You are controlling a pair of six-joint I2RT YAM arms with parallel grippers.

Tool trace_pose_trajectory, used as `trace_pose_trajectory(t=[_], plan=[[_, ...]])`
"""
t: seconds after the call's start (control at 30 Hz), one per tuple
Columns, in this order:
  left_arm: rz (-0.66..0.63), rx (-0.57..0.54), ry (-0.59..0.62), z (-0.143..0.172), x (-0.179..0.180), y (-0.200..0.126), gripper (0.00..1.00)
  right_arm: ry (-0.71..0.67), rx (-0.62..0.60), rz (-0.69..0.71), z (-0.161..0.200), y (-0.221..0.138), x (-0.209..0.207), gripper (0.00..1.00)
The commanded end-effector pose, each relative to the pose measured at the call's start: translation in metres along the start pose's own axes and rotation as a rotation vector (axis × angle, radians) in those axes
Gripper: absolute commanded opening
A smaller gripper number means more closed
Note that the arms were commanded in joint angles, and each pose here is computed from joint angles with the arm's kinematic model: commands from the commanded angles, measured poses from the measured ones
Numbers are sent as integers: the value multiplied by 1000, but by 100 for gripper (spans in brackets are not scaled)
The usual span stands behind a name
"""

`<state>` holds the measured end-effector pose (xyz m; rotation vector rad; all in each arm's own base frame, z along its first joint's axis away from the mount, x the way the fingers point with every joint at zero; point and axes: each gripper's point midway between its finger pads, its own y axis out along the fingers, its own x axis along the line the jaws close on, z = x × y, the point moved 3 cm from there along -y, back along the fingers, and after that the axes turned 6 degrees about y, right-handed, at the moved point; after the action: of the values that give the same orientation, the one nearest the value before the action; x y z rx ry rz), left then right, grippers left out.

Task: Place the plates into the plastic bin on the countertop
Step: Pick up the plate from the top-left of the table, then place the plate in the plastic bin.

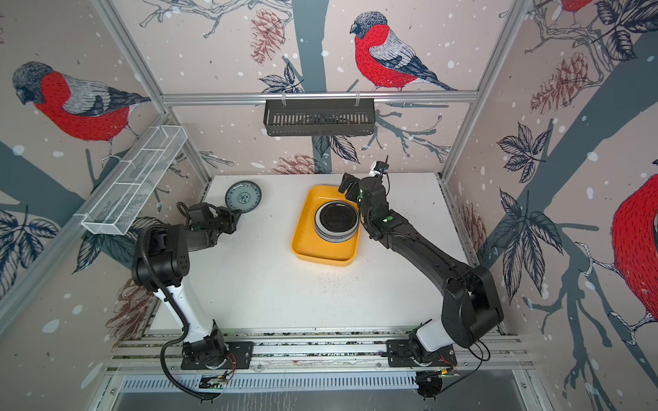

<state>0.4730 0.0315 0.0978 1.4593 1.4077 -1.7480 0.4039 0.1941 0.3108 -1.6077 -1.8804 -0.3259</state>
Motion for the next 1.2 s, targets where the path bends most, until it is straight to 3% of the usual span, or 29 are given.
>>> trace_pose_trajectory(t=[0.0, 0.27, 0.57, 0.9, 1.17], plan=[[51, 109, 119, 27, -24, -8, 0, 10, -4, -1, 0, -14, -1, 100], [36, 328, 344, 97, -57, -20, 0, 4, 12, -1, 5, -48, -4, 100], [19, 451, 547, 158, -91, -21, 0, 1, 23, -6, 6, -79, -7, 100], [16, 660, 612, 229, -96, 5, 0, 6, -40, 51, 1, -114, -28, 100], [-9, 759, 646, 264, -101, 28, 0, -15, -93, 86, -12, -121, -37, 100]])
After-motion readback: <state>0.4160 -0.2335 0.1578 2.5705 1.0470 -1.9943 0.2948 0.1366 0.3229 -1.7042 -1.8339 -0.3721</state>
